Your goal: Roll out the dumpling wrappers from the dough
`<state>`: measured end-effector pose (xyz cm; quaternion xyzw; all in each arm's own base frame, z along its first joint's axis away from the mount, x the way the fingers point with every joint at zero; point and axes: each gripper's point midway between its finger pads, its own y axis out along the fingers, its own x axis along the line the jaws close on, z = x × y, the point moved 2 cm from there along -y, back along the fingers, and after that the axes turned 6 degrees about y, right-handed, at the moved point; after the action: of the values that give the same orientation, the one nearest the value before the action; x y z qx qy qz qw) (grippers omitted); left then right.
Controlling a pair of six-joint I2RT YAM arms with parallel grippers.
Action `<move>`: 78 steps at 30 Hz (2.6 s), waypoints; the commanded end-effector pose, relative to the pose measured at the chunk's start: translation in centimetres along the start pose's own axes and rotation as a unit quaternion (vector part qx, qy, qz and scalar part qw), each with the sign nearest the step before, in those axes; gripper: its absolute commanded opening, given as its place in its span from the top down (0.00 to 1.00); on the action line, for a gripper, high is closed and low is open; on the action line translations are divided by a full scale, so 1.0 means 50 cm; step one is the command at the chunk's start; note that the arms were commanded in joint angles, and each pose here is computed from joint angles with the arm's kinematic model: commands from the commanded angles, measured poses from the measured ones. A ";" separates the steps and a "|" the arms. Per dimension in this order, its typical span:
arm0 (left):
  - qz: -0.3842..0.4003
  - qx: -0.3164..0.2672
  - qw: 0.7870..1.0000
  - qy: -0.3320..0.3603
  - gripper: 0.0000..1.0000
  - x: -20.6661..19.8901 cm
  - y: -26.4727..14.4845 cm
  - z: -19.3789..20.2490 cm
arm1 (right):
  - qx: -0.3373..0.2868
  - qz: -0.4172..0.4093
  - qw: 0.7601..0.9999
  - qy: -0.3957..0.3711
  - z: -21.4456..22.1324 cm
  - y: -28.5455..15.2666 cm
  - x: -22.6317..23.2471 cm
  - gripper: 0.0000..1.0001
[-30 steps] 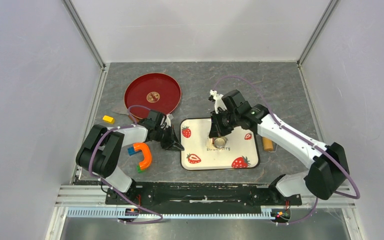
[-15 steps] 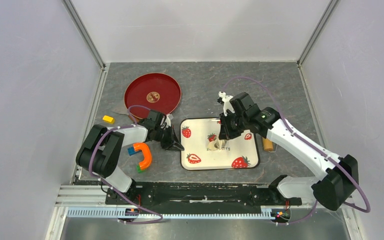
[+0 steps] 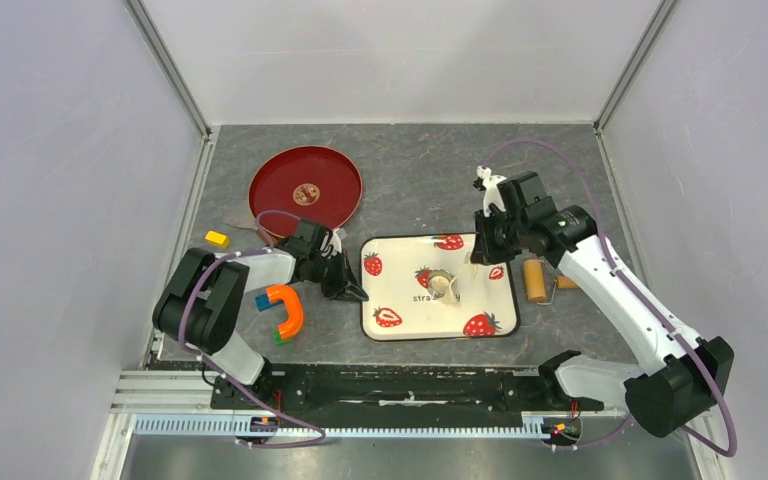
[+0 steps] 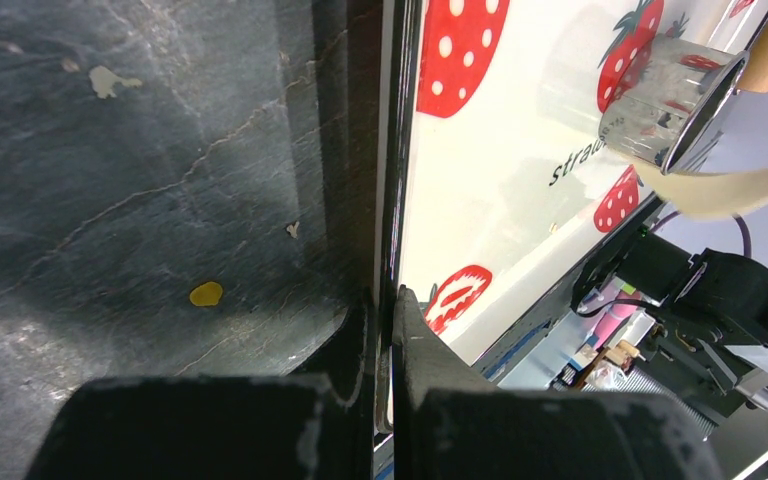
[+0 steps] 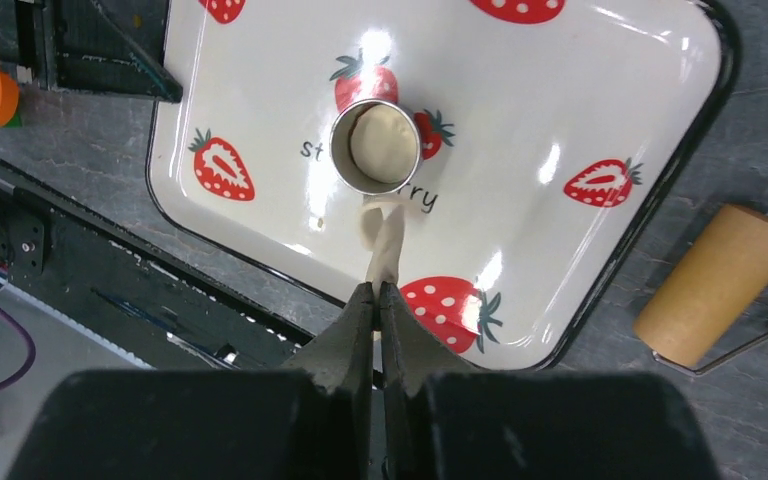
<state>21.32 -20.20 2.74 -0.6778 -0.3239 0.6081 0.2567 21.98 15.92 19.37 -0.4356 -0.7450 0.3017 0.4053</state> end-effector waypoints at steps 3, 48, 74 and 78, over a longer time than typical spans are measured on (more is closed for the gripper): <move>-0.116 0.019 0.993 -0.005 0.98 0.107 0.018 0.038 | -0.052 0.015 0.998 -0.006 -0.057 -0.057 -0.017 0.95; -0.108 0.024 0.994 -0.001 0.98 0.105 0.024 0.037 | 0.029 0.173 0.984 0.028 -0.066 0.219 -0.267 0.37; -0.106 0.023 0.994 0.001 0.98 0.103 0.024 0.035 | 0.019 0.007 0.996 0.084 0.053 0.166 -0.148 0.31; -0.105 0.023 0.994 0.001 0.98 0.103 0.024 0.036 | 0.029 -0.021 0.994 0.103 0.089 0.179 -0.137 0.38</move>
<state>21.34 -20.44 2.68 -0.6798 -0.3121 0.6118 0.2571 23.96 11.66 7.24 -0.4650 -0.6765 0.3156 0.4759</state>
